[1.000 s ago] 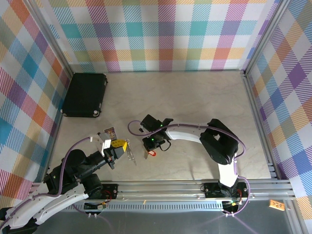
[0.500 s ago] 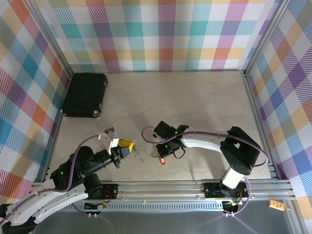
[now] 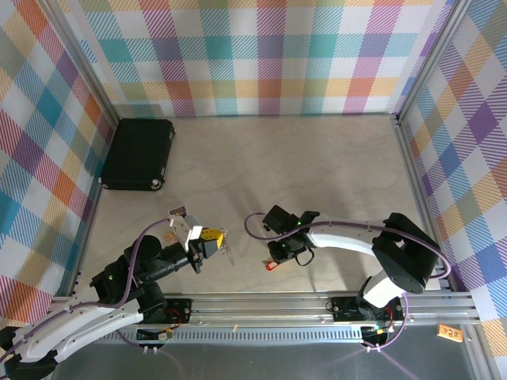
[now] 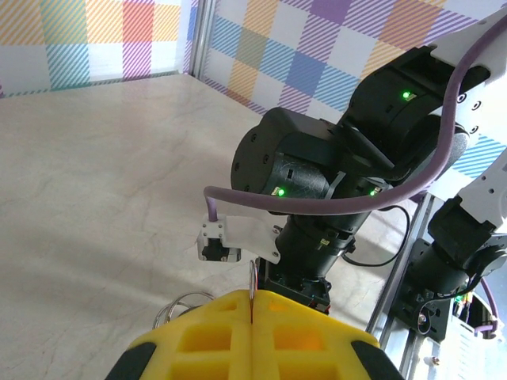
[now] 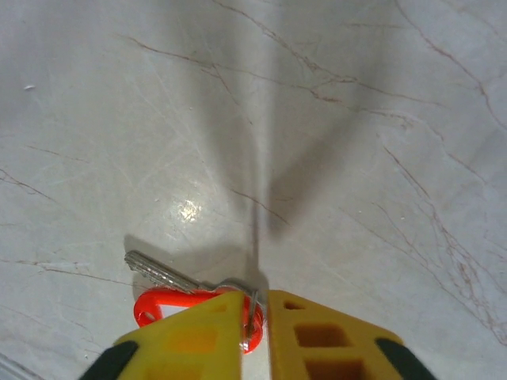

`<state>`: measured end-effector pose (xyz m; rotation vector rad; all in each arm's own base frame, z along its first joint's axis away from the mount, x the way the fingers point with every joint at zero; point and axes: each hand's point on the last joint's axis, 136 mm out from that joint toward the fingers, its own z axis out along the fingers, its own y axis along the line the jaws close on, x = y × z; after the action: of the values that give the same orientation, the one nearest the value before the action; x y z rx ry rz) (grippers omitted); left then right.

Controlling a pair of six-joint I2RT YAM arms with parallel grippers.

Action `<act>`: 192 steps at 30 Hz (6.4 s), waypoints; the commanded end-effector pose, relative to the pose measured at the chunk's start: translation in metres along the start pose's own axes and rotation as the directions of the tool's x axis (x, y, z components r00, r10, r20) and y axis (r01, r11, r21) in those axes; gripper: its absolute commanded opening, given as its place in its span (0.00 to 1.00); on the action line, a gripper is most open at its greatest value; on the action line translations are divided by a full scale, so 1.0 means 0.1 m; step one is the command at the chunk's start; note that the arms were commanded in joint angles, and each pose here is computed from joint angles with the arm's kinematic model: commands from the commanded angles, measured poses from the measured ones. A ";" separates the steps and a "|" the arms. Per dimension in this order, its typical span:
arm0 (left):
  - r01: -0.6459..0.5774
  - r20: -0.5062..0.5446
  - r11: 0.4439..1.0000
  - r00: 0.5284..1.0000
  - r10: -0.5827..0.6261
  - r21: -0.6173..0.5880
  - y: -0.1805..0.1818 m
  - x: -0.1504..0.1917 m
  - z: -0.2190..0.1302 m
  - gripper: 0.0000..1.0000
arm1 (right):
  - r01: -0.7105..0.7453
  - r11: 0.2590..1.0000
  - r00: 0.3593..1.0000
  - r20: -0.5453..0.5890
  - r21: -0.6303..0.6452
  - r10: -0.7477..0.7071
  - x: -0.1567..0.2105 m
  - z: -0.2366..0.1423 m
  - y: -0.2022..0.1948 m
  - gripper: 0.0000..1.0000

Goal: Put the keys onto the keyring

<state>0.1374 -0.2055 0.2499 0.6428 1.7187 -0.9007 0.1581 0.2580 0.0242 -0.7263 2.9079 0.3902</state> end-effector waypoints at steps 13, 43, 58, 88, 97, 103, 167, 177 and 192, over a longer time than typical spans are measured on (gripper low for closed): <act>0.009 0.043 0.999 0.999 -0.011 0.045 -0.08 -0.08 0.01 0.00 | -0.048 0.999 0.998 0.041 -0.027 0.049 -0.03 -0.31 0.01 0.40; 0.003 0.047 0.999 0.999 -0.005 0.036 -0.06 -0.07 0.00 0.00 | -0.016 1.000 0.996 -0.085 0.016 0.017 -0.08 -0.02 0.01 0.21; 0.005 0.047 1.000 0.999 -0.006 0.016 -0.02 -0.05 0.00 0.00 | 0.003 1.000 0.997 -0.082 0.020 -0.001 -0.07 -0.04 0.00 0.13; 0.026 0.046 0.999 0.999 -0.027 0.023 -0.04 -0.07 0.04 0.00 | 0.034 0.987 0.784 0.617 -0.160 0.073 -0.25 -0.37 -0.13 0.01; 0.023 0.049 1.000 0.999 -0.024 0.014 -0.02 -0.06 0.03 0.00 | -0.013 0.990 0.830 0.550 -0.144 0.091 -0.11 -0.20 -0.21 0.05; 0.016 0.056 1.000 0.998 -0.017 0.012 -0.02 -0.07 -0.01 0.00 | -0.105 0.988 0.861 0.486 -0.117 0.149 0.04 -0.22 -0.33 0.15; 0.002 0.076 0.996 0.997 -0.009 0.091 -0.15 -0.09 -0.02 0.00 | -0.298 0.929 0.941 -0.232 -0.221 0.247 0.07 0.05 -0.35 0.32; 0.001 0.074 0.996 0.997 -0.008 0.091 -0.15 -0.08 -0.01 0.00 | -0.297 0.927 0.940 -0.238 -0.230 0.243 0.09 0.05 -0.34 0.25; 0.003 0.073 0.996 0.997 -0.010 0.088 -0.14 -0.09 -0.01 0.00 | -0.285 0.930 0.947 -0.216 -0.230 0.237 0.08 -0.01 -0.34 0.16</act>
<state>0.1311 -0.2089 0.2500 0.6439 1.6837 -0.9670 0.1729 0.2220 0.0157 -0.3807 3.1912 0.7423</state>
